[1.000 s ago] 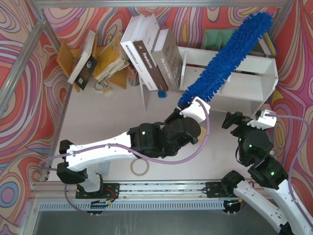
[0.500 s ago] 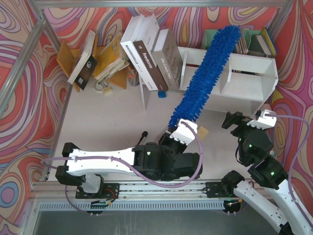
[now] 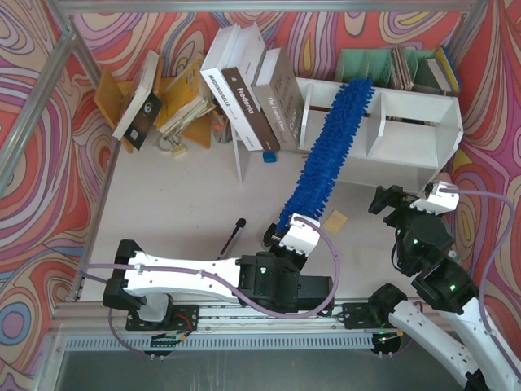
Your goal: Dust the bookshelf with a duster
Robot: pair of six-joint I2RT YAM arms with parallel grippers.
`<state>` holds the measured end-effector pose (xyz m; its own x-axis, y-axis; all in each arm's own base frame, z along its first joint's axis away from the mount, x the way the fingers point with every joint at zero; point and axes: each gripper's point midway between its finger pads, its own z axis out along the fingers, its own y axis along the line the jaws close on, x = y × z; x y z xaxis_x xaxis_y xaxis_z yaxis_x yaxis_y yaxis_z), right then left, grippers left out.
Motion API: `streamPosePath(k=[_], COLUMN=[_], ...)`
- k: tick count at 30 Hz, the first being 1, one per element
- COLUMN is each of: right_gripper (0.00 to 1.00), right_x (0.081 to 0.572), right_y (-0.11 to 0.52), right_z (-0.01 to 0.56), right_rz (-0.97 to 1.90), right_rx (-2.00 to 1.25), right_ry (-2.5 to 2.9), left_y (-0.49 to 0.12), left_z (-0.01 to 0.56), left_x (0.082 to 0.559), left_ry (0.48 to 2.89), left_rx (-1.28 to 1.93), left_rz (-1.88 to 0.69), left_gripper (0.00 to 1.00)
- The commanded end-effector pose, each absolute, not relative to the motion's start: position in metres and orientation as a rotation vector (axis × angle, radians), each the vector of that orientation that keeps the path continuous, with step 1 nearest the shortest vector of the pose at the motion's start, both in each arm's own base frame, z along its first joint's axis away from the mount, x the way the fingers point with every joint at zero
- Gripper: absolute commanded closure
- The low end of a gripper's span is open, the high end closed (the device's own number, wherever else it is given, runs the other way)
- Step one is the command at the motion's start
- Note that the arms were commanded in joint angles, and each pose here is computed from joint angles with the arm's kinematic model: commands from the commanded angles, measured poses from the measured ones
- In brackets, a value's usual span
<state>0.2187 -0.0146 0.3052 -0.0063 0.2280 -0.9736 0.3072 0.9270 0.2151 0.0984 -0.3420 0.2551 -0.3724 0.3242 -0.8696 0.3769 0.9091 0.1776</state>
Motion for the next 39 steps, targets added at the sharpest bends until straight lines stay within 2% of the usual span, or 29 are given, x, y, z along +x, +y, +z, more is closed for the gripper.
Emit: streamPosePath(k=[1,16,24,33,39], right_gripper=[0.18,0.18,0.18,0.18,0.18], right_x=[0.218,0.218,0.218,0.219,0.219], right_y=[-0.018,-0.018,-0.018,-0.017,-0.017], right_z=[0.307,0.307,0.308,0.307,0.307], right_rz=[-0.076,-0.07,-0.068,-0.07,-0.069], right_rx=[0.449,0.446,0.448,0.446,0.447], right_ry=[1.576,1.574,1.573,1.577,1.575], left_y=[-0.342,-0.339,-0.337,-0.343,-0.367], left_z=[0.25,0.227,0.194,0.207,0.208], left_x=[0.097,0.094,0.096,0.107,0.103], left_ry=[2.007,2.073,2.165,2.152,2.171], left_rx=[0.421,0.347,0.341,0.343,0.477], left_rz=[-0.092,-0.04,-0.015,-0.056,-0.065], left_gripper=[1.0,1.0,1.0,1.0,1.0])
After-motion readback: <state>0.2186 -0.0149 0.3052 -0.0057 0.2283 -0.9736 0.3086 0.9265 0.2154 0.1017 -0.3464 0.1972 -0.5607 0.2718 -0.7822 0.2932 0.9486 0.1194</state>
